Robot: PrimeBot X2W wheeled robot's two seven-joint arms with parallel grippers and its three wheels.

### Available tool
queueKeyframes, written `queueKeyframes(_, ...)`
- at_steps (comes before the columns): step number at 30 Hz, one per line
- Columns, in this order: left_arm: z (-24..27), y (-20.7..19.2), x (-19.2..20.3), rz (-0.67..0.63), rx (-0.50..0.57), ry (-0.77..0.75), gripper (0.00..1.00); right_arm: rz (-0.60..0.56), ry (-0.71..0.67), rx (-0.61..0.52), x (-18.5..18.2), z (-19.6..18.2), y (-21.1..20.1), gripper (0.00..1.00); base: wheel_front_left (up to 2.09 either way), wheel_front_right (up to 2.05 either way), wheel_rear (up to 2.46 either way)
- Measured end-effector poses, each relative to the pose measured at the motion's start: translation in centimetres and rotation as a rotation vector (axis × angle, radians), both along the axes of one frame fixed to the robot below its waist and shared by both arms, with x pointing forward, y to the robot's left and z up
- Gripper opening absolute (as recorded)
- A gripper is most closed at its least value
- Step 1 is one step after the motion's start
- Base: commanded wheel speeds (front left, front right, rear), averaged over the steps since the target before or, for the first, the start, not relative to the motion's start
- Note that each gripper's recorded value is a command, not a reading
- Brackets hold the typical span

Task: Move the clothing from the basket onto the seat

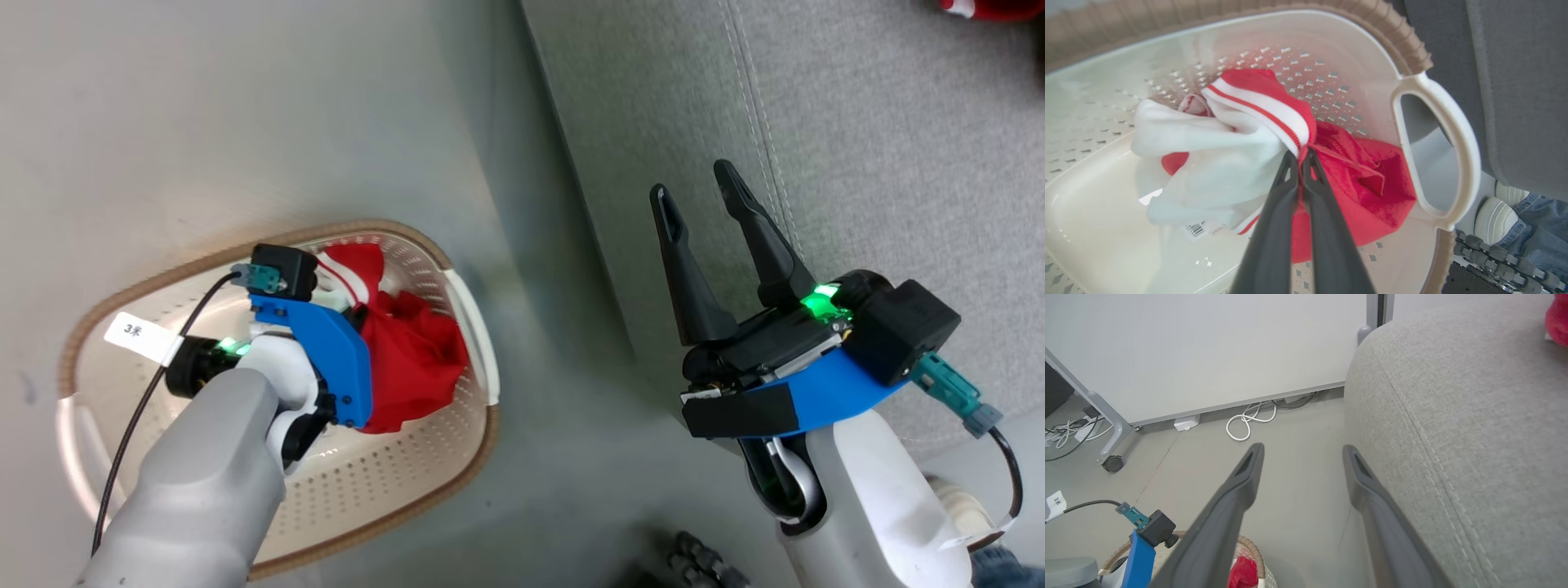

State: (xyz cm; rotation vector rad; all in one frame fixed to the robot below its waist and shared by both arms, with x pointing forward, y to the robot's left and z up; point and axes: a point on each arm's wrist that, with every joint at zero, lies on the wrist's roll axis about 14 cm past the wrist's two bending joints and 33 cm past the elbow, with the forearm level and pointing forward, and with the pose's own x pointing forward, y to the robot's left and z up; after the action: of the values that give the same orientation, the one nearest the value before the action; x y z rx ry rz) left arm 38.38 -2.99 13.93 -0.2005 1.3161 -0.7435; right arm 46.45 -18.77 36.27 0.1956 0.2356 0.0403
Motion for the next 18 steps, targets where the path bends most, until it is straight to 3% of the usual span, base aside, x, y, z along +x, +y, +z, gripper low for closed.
queueKeyframes(9, 7.6, 0.9, 2.0, 0.082, -0.065, -0.19, 0.0, 0.053, -0.109, -0.01, 0.4, 4.4, 1.9, 1.0, 0.0, 0.0, 0.0)
queueKeyframes(18, 16.1, 1.8, 2.6, 0.174, -0.153, -0.407, 0.0, 0.085, -0.19, -0.02, -1.7, 8.5, 3.4, 1.0, 0.0, 0.0, 0.0)
